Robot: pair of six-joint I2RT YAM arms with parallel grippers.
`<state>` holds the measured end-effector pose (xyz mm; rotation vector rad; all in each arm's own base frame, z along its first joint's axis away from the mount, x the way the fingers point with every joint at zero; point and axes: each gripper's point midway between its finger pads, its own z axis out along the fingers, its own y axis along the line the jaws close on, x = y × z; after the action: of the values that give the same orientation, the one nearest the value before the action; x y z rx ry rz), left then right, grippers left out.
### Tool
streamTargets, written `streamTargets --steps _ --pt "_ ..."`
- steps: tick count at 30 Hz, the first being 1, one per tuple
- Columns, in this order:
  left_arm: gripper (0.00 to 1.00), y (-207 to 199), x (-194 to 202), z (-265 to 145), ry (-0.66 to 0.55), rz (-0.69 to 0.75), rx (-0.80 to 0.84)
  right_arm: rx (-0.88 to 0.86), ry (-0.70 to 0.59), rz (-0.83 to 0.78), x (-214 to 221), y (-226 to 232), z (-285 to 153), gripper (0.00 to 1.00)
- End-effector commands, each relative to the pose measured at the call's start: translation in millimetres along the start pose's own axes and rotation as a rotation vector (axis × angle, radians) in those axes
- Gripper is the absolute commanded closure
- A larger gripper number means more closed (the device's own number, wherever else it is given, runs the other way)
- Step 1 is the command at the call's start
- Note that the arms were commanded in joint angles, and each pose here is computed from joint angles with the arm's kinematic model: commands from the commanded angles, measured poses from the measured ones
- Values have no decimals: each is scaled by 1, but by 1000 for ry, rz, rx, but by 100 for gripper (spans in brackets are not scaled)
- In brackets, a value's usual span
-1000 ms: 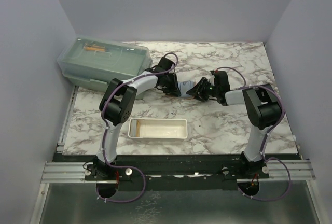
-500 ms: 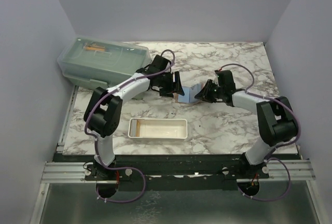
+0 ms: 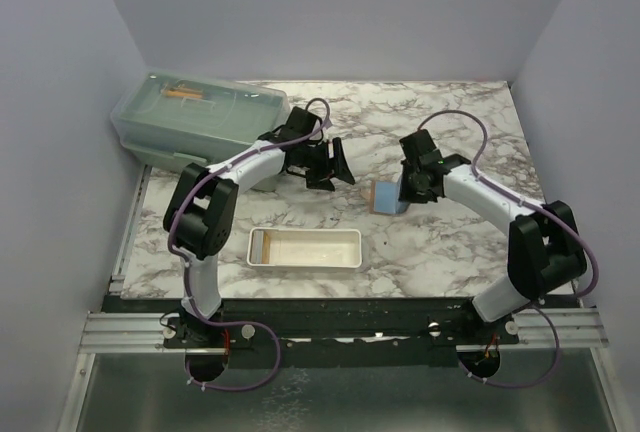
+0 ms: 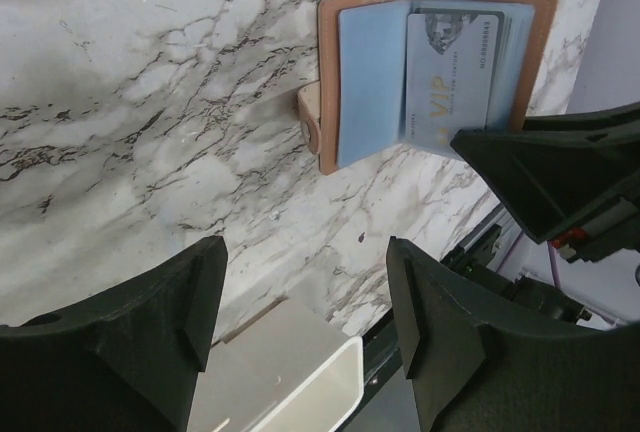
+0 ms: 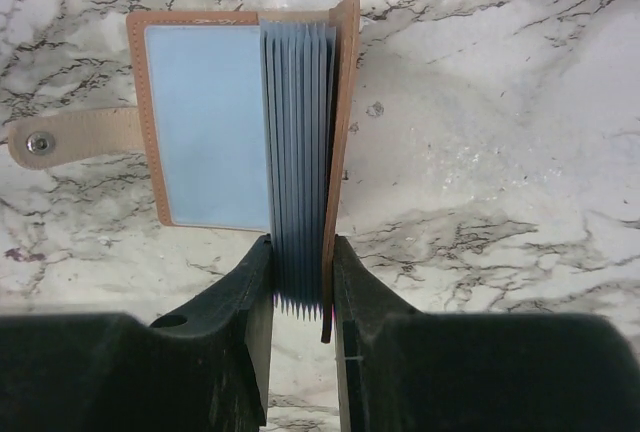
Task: Put the credit cards into the card holder
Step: Close the card holder at the center of the board.
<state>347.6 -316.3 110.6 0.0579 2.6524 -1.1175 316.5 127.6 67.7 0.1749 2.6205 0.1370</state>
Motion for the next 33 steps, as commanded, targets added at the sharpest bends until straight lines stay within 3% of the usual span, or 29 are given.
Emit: streamTargets --steps 1,10,13,16,23,33 --pt "29 -14 1 16 40 -22 67 232 23 -87 1 -17 -8 75" --pt "35 -1 8 30 48 -21 26 379 46 -197 9 5 6 66" --pt "36 2 7 27 37 -12 15 374 42 -220 9 21 6 55" --pt "36 8 6 22 28 -11 7 278 51 -218 11 43 9 44" --pt "37 13 12 19 50 -18 31 44 15 -163 6 83 2 33" --pt "36 -5 19 22 76 12 108 -199 -36 -101 0 107 4 32"
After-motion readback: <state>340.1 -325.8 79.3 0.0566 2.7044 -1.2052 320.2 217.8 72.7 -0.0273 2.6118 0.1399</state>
